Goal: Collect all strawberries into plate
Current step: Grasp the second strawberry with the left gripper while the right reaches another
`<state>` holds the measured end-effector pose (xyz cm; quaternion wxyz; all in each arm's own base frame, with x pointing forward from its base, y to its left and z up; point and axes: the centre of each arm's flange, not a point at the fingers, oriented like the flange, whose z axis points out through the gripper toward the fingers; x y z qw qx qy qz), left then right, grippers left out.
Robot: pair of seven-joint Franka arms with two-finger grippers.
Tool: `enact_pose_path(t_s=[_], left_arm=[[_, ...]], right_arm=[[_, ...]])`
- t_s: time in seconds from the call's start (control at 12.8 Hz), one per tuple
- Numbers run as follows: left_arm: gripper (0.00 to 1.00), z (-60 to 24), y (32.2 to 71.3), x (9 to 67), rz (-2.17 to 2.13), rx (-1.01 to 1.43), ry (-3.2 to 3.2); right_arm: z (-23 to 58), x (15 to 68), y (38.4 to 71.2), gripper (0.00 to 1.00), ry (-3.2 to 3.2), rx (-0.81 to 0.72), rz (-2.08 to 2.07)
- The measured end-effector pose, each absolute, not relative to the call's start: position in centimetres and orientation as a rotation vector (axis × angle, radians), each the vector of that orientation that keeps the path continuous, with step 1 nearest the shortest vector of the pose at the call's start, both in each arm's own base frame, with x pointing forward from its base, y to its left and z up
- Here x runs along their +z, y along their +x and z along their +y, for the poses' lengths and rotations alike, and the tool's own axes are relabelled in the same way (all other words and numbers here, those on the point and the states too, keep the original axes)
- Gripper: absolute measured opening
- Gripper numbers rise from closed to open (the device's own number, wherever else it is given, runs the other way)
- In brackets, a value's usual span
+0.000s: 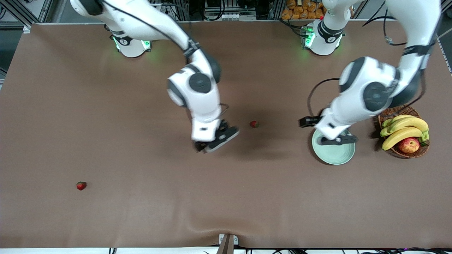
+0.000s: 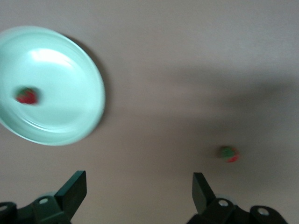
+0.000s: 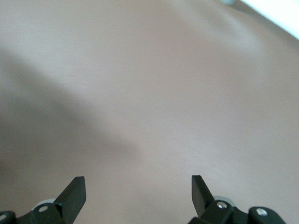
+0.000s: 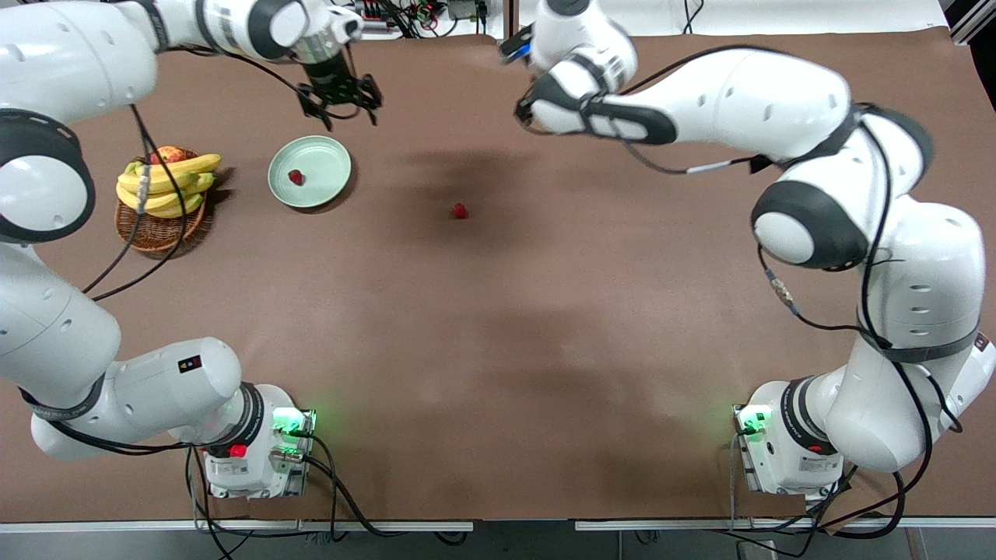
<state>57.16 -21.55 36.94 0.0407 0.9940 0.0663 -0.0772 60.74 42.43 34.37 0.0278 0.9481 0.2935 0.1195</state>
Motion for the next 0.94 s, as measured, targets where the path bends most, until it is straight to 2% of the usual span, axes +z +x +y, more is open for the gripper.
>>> enact_pose_path(t_s=[0.31, 0.55, 0.7, 0.94], left_arm=[[1.0, -31.0, 54.1, 31.5, 0.504, -0.162, 3.089], [1.0, -35.8, 51.5, 25.6, 0.823, -0.055, 3.122], [1.0, -37.7, 50.7, 22.8, 1.016, -0.032, 3.073], [1.0, -39.6, 50.6, 21.6, 1.228, -0.038, 2.927]], right_arm=[[27.6, 35.4, 66.5, 1.0, 2.964, 0.191, 0.575], [15.7, 35.2, 69.8, 1.0, 2.987, 0.119, 0.317], [8.6, 34.1, 70.6, 1.0, 2.995, 0.075, 0.17], [-0.5, 30.8, 70.9, 1.0, 2.999, -0.001, -0.018]])
